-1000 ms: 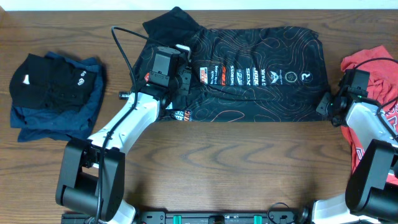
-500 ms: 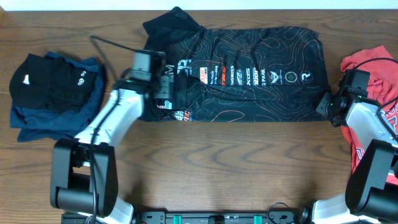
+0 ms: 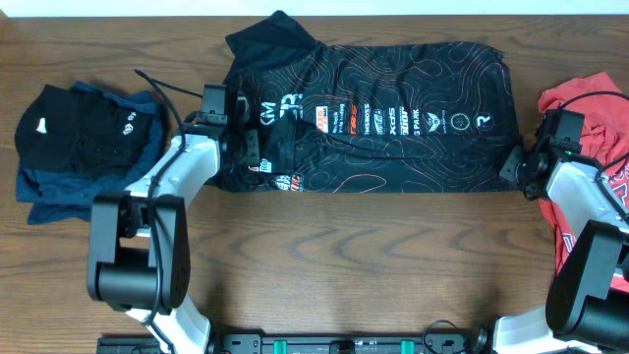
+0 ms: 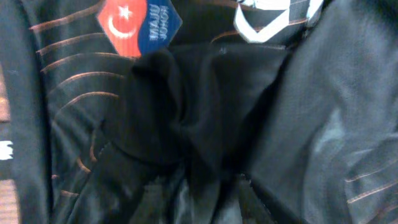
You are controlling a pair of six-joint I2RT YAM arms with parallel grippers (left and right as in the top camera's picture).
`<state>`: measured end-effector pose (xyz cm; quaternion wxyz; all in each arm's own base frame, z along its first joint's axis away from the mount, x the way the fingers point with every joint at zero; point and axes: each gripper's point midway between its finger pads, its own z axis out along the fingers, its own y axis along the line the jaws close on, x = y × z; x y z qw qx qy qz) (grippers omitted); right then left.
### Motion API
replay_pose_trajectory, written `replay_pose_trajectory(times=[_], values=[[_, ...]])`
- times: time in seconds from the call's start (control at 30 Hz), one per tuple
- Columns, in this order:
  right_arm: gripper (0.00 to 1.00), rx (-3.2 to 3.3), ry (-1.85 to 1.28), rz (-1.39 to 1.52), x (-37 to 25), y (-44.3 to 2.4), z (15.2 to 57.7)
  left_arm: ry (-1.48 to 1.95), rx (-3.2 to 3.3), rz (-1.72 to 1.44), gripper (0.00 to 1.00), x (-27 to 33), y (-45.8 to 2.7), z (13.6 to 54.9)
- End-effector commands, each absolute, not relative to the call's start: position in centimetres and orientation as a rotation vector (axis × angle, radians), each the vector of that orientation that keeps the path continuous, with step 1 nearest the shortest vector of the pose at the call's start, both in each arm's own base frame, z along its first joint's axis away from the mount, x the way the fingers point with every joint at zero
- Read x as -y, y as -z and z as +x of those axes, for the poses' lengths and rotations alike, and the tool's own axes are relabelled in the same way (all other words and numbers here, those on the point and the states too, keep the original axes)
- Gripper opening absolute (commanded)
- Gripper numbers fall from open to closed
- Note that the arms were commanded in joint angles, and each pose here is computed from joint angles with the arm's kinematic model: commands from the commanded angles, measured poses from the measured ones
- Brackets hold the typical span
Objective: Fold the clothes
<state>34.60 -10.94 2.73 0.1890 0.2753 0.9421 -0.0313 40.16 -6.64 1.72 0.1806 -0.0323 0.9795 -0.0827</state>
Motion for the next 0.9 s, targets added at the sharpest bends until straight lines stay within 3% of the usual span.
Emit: replay_pose_trajectory(times=[0.0,0.03,0.1,0.4,0.43,0.5,0.53,0.87], values=[[0.39,-2.665,0.107,0.762,10.9,-2.3,34.3,0.225,-2.778,-0.085,0.20,6.5,-0.8,40.1],[0.39,-2.666,0.108,0.762,10.9,-2.3,34.3,0.205,-2.769,-0.089,0.19,6.3,-0.7,40.4],[0.39,-2.666,0.108,0.762,10.9,-2.3,34.3,0.111,-2.740,-0.108,0.06,5.1,-0.9,41.0],[0.38,-2.649,0.106,0.758,11.0,-2.5,34.7,0.006,-2.656,-0.316,0.07,1.0,-2.0,42.4],[0.36,-2.647,0.099,0.755,10.9,-2.5,34.7,0.026,-2.667,-0.327,0.14,0.9,-1.9,42.2],[0.31,-2.657,0.081,0.723,10.6,-2.6,34.9,0.086,-2.686,-0.314,0.44,1.7,-1.7,41.9],[0.32,-2.661,0.075,0.699,10.5,-2.7,35.0,0.119,-2.693,-0.303,0.49,2.1,-1.8,41.8],[0.35,-2.504,0.083,0.611,11.1,-8.2,37.5,0.222,-2.581,-0.258,0.51,3.3,-7.3,42.2]])
